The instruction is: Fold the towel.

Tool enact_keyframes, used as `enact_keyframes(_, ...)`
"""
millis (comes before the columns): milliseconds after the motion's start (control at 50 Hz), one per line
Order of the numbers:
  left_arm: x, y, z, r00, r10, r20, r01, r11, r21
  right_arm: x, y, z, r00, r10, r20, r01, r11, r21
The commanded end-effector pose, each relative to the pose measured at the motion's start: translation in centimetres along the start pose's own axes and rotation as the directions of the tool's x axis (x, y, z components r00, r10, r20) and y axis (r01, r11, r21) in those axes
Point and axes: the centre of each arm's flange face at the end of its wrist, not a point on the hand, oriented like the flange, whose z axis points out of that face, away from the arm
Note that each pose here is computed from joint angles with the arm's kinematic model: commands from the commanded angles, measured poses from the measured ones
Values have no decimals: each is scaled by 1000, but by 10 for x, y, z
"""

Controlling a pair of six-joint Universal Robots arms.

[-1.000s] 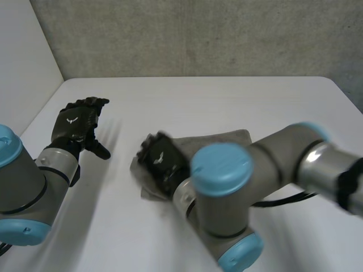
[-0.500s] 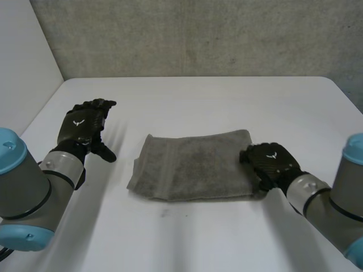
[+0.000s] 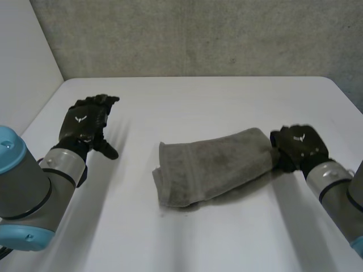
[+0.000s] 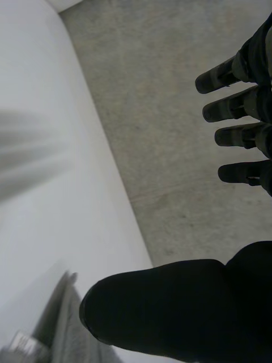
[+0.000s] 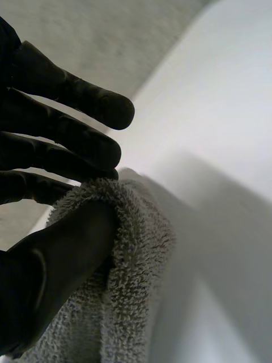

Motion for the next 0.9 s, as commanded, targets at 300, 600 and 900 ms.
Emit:
enact_keyframes(300, 9, -53, -2, 999, -24, 33, 25, 999, -34, -214, -55, -32, 733, -497, 464, 371, 864, 340)
enact_keyframes(600, 39, -51, 7, 994, -107, -27, 104, 991, -86, -144, -89, -16, 954, -151, 259, 114, 981, 154)
enact_keyframes(900, 103, 25, 9, 986, -152, -74, 122, 943, -311, -88, -58, 6, 939, 210, 271, -188, 977, -102)
